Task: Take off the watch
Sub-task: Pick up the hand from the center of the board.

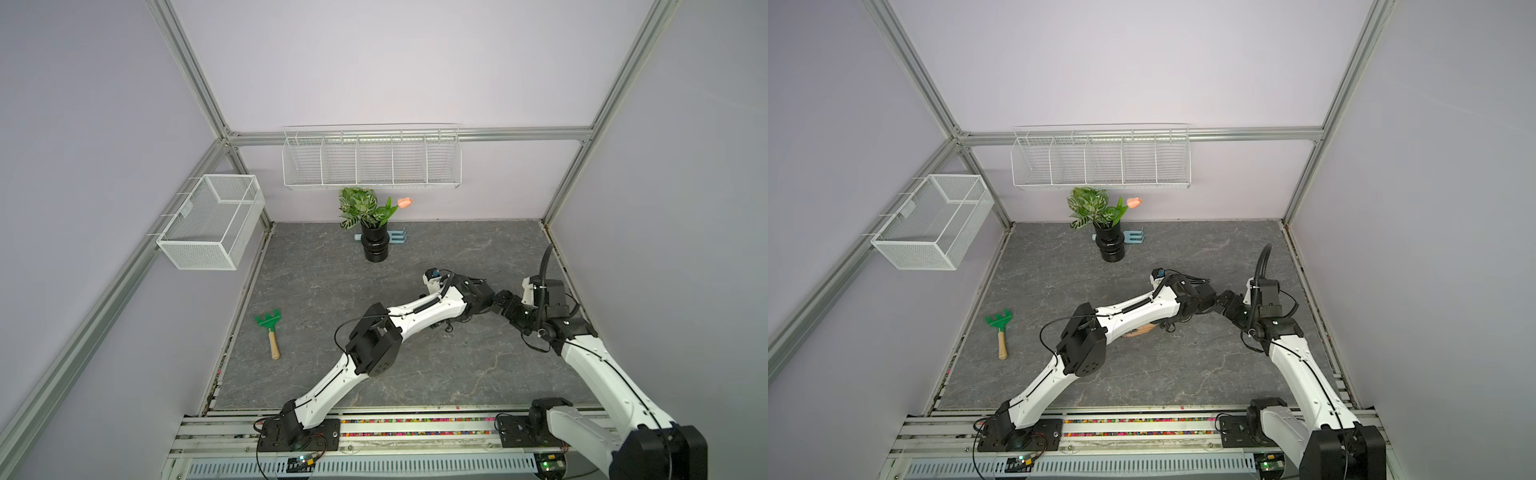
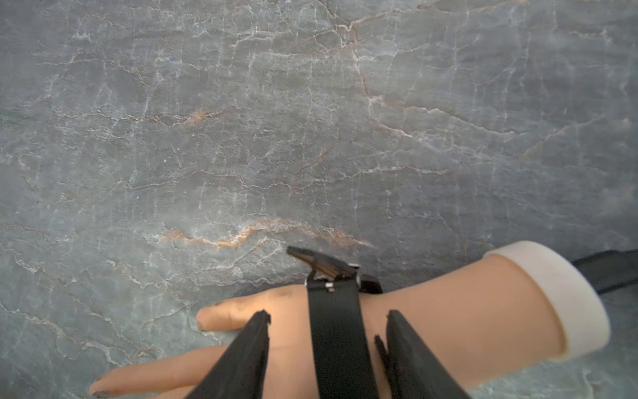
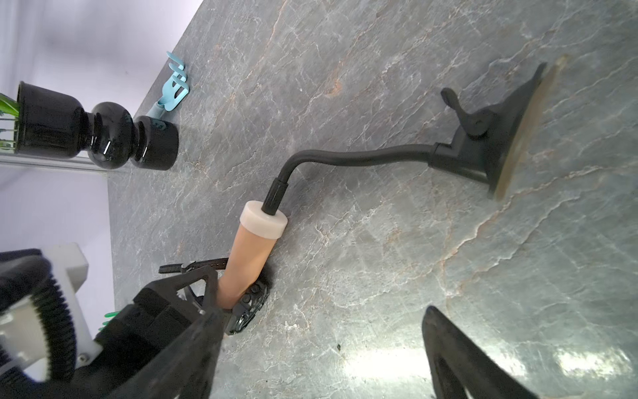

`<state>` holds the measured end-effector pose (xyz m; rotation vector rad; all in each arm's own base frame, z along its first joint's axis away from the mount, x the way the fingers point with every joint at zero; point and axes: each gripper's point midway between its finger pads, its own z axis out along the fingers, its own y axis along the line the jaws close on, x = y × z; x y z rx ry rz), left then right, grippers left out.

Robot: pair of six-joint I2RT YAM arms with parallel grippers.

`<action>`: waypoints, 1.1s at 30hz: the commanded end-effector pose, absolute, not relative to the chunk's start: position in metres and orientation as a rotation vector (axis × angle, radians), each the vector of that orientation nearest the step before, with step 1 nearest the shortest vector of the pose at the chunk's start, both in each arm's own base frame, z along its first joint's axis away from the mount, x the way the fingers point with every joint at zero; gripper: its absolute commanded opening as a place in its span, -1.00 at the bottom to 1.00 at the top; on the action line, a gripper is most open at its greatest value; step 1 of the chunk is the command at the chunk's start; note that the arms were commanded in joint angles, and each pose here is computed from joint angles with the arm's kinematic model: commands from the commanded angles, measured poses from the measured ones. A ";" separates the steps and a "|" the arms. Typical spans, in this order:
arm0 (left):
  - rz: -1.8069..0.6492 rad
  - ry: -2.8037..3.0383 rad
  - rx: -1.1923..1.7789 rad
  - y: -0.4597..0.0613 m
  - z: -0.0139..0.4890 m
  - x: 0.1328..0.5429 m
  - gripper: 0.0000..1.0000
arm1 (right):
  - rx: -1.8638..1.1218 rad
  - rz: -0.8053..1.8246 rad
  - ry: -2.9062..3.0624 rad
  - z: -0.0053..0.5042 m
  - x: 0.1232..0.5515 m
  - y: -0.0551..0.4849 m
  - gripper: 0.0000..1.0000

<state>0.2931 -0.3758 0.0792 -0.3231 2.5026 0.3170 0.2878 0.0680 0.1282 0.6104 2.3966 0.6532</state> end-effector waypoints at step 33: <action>-0.580 1.740 0.877 -0.370 0.128 0.249 -1.00 | -0.869 0.525 1.601 0.222 0.273 0.191 0.38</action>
